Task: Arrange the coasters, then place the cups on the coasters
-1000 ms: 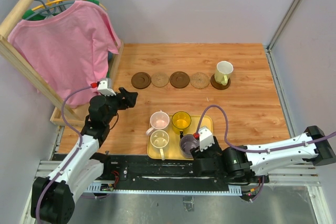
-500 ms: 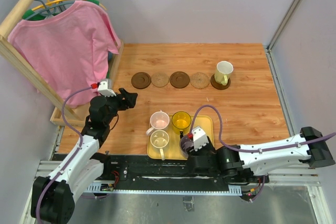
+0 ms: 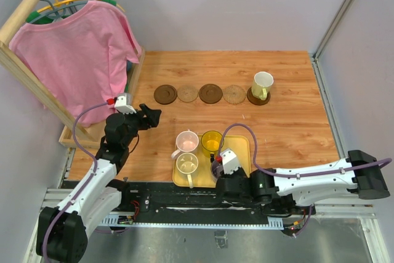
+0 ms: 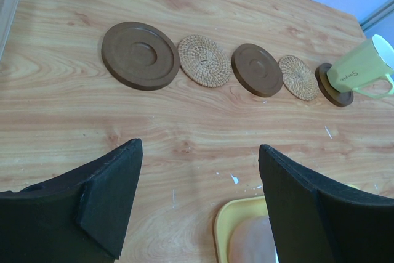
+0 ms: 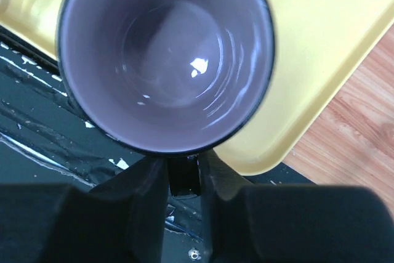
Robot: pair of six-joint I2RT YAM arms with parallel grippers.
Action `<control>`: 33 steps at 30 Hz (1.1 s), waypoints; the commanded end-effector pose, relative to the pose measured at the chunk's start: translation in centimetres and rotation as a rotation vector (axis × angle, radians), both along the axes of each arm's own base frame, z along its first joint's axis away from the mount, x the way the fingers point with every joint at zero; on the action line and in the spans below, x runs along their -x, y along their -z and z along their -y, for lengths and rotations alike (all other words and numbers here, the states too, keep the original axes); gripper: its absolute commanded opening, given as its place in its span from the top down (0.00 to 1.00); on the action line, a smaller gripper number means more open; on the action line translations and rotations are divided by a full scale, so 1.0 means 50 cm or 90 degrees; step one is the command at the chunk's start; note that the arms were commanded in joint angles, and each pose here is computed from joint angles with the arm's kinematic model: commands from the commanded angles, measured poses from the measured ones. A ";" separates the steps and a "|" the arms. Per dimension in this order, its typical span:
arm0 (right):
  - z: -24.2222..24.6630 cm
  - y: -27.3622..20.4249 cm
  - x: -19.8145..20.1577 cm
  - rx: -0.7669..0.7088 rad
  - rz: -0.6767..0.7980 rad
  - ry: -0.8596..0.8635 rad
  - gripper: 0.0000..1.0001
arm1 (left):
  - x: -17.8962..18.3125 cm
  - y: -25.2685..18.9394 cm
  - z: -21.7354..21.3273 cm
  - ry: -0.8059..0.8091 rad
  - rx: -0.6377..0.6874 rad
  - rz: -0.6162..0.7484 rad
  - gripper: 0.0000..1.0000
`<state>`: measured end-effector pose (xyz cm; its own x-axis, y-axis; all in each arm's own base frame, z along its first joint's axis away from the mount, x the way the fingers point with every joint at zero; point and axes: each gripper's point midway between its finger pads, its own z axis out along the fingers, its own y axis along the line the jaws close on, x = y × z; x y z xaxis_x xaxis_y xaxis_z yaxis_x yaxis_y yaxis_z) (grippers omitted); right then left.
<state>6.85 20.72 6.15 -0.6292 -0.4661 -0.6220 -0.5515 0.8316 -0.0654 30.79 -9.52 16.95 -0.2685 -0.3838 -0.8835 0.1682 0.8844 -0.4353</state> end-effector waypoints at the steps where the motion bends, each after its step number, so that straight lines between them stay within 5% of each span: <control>1: 0.008 0.015 -0.003 0.019 -0.003 0.003 0.83 | -0.005 -0.012 -0.006 -0.007 -0.005 0.023 0.20; 5: 0.013 0.015 0.001 0.030 -0.012 0.010 0.99 | -0.003 -0.013 -0.005 -0.005 -0.003 0.023 0.20; 21: 0.104 -0.125 -0.073 0.053 0.125 0.210 0.99 | 0.000 -0.020 -0.006 -0.006 -0.004 0.029 0.20; 33: 0.103 -0.223 -0.246 -0.009 0.220 0.308 0.99 | -0.012 -0.031 -0.006 -0.007 -0.014 0.033 0.20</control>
